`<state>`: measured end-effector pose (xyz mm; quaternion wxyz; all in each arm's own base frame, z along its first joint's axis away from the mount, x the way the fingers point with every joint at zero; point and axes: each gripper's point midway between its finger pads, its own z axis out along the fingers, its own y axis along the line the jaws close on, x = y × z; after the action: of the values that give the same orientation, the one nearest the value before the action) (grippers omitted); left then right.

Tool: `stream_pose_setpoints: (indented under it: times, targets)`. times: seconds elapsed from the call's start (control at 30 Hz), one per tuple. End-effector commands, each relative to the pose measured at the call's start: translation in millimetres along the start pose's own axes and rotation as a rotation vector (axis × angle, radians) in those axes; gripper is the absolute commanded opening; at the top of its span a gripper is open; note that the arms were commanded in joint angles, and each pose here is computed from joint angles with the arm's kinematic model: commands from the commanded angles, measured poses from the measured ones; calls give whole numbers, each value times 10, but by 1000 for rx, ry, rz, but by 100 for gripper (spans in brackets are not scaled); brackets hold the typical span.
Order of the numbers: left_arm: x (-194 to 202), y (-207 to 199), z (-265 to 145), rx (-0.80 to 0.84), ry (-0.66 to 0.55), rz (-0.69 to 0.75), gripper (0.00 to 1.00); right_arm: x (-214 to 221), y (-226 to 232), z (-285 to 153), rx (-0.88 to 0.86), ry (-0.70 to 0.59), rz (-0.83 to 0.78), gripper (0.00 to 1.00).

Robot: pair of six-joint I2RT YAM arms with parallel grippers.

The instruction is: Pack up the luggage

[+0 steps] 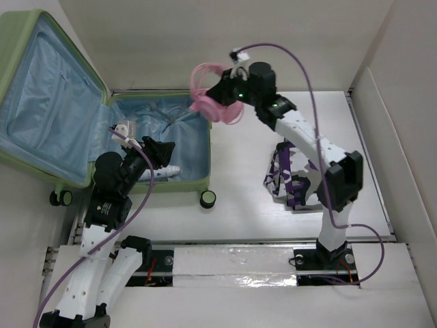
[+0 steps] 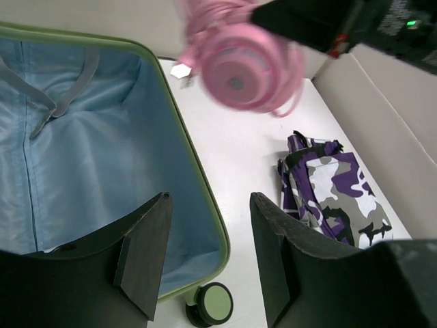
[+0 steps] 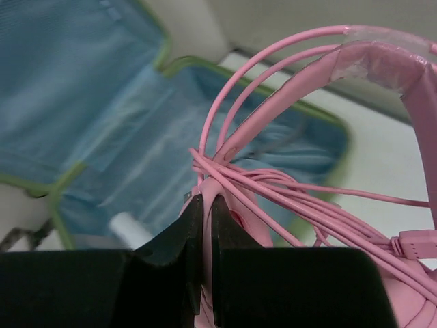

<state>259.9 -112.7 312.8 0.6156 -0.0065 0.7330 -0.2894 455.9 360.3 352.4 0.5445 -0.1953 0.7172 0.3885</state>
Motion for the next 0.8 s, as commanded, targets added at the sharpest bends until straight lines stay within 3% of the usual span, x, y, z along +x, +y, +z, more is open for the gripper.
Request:
stream_pose_setpoints:
  times: [0.0,0.07,0.1,0.17,0.23,0.3,0.33,0.37,0.4,0.43,0.47,0.5,0.53,0.57,0.6,0.63,0.67,0.73,0.77]
  targets:
    - [-97,-36,-22,10,-46,15,46,-235,717,375,-207,-98,58,2]
    - [-85,-27,-17,7,-42,14,52,-55,767,617,-231,-82,93,22]
    - [-80,-22,-21,6,-43,14,56,-67,794,648,-247,-82,109,47]
    - [-80,-23,-23,6,-44,13,65,-169,834,623,-280,-94,119,70]
    - [-69,-20,-17,6,-40,12,68,-278,657,477,-256,-129,126,78]
    - [-63,-26,-10,11,-39,9,69,-339,476,318,-221,-148,129,80]
    - [-57,-32,-5,15,-37,6,69,-569,501,86,-226,-198,108,80]
    - [-54,-32,2,16,-35,3,70,-378,177,-1,-164,-168,130,79]
    - [-59,-40,12,20,-38,-1,71,-373,58,-130,-138,-176,133,62]
    - [-44,-75,17,40,-30,-6,72,-634,111,-429,-137,-252,106,45]
    - [-12,-92,40,56,-16,-8,71,-357,-245,-566,-59,-219,140,31]
    - [-8,-127,57,76,-12,-13,71,-326,-335,-716,-30,-230,153,10]
    - [37,-172,60,105,10,-20,64,-347,-450,-886,14,-262,152,3]
    - [24,-200,108,123,11,-25,57,-509,-400,-1198,36,-316,135,0]
    - [-7,-264,148,156,11,-37,46,-275,-698,-1384,128,-301,168,0]
    - [-106,-424,151,223,16,-47,15,-273,-802,-1559,186,-329,168,0]
    - [-45,-543,282,271,80,-115,8,-413,-722,-1836,205,-386,145,0]
    - [-340,-1002,344,420,71,-124,0,-290,-929,-2156,301,-403,159,0]
    - [-297,-1099,535,402,98,-136,0,-324,-947,-2297,333,-432,152,0]
